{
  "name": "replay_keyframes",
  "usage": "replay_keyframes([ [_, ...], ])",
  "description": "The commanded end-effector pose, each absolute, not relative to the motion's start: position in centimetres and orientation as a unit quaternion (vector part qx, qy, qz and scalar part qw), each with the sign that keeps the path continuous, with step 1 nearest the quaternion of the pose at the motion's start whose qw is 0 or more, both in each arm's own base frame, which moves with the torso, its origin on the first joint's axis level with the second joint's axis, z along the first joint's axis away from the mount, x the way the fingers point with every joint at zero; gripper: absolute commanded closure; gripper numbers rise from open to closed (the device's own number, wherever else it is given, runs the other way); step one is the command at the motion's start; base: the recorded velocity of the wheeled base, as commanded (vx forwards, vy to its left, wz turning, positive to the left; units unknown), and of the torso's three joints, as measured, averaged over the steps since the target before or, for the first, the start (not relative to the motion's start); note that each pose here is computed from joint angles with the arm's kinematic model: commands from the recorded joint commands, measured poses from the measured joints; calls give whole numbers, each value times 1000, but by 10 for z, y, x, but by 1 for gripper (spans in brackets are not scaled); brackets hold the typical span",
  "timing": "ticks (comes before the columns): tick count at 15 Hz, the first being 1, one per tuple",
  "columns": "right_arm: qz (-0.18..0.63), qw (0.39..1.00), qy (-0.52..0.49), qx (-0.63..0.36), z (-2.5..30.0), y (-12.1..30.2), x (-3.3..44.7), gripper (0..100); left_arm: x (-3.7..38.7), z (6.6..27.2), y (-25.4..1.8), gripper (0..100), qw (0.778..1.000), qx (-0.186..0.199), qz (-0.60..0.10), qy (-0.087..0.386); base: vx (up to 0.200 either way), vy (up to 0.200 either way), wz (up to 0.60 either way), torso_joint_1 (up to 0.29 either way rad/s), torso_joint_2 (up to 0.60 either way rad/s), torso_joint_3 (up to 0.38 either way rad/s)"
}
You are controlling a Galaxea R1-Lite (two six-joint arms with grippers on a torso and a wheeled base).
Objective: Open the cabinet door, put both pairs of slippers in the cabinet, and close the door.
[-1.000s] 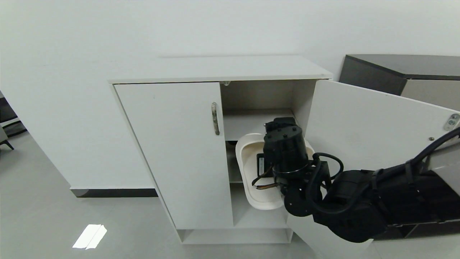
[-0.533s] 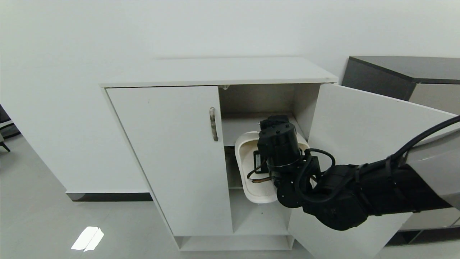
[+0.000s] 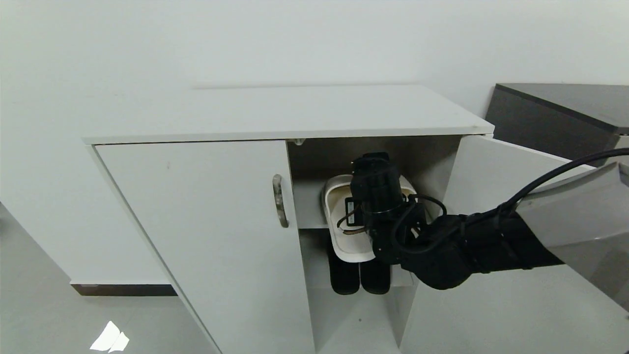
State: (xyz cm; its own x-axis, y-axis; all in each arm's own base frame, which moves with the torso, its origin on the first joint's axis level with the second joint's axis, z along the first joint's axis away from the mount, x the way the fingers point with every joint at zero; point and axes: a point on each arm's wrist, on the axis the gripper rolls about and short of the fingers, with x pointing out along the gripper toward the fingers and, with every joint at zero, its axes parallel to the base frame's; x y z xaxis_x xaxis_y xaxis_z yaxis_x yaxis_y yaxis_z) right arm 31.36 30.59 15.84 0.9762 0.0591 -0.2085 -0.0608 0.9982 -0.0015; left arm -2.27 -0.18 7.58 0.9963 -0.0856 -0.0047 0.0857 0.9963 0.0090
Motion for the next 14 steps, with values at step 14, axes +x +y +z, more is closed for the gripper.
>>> replay_keyframes([
  [14, 1, 996, 92, 2, 128, 325, 379, 100, -23, 76, -2, 100, 999, 4, -43, 3, 14, 0, 0, 1, 0, 0],
])
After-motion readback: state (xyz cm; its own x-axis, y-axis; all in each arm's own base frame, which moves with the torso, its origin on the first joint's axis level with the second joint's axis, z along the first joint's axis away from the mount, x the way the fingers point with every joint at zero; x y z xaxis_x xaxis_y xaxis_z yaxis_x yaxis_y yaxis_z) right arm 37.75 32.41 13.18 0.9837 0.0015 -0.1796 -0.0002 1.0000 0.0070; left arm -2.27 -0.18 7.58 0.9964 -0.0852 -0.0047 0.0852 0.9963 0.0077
